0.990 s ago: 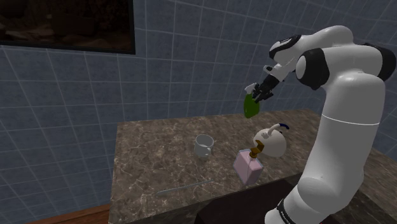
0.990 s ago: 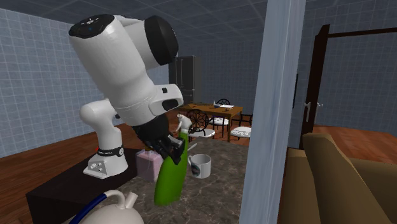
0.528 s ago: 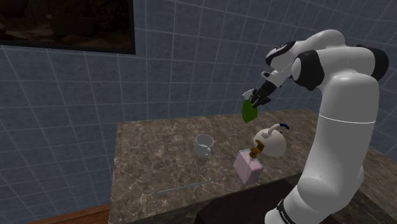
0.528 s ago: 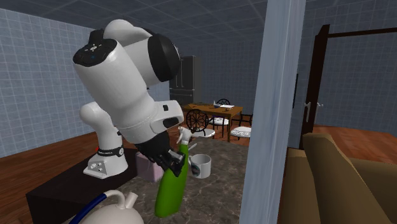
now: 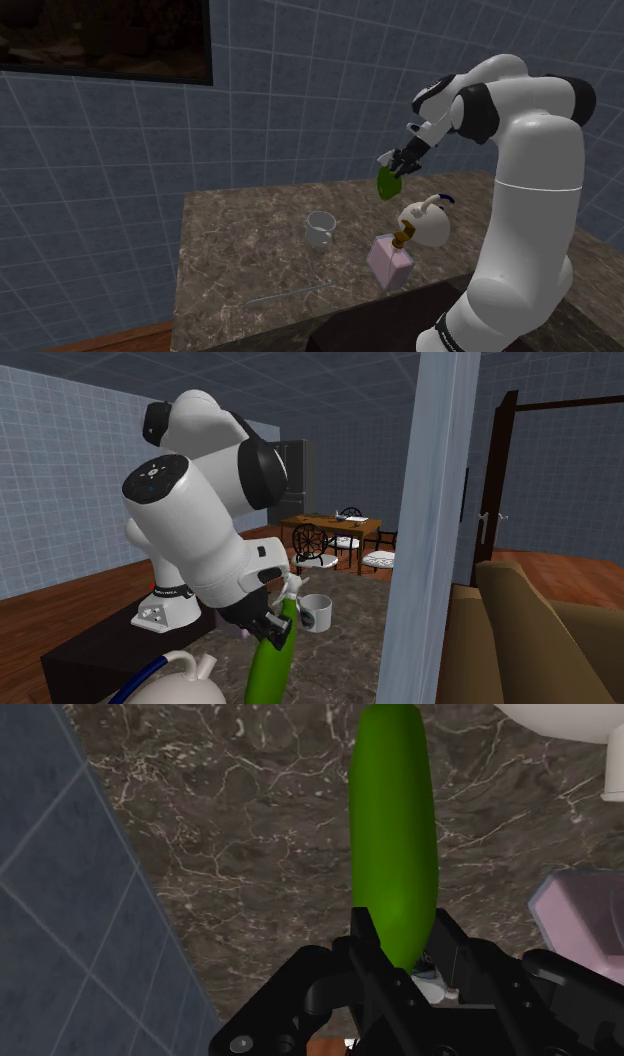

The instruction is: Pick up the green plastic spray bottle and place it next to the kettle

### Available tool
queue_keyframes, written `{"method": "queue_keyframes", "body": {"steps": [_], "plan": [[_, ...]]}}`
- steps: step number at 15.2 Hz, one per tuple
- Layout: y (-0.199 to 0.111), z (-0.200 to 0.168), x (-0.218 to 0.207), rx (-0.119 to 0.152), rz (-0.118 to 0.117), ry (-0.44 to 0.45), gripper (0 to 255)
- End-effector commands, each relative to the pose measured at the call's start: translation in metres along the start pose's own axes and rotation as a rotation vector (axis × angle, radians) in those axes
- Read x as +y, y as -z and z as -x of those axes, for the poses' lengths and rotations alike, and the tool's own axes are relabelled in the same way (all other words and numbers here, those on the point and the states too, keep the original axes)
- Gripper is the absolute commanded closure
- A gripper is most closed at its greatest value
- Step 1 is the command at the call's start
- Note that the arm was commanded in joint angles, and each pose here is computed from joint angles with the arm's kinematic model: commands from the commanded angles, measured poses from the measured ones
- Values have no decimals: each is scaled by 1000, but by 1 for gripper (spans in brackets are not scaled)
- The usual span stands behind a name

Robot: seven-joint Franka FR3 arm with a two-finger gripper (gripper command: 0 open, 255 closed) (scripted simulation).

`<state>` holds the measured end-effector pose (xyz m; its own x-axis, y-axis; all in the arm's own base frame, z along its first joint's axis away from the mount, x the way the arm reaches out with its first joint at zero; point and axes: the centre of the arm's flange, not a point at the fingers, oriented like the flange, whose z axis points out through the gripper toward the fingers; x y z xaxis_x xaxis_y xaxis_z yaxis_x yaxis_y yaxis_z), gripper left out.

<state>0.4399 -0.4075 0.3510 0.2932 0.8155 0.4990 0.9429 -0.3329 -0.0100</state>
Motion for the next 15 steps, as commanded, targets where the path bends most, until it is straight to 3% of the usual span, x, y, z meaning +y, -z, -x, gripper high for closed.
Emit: {"method": "queue_keyframes", "body": {"steps": [1,11,15], "plan": [[-9,5,0,0,0,0,255],[-54,31,0,0,0,0,255],[-54,31,0,0,0,0,255]]}}
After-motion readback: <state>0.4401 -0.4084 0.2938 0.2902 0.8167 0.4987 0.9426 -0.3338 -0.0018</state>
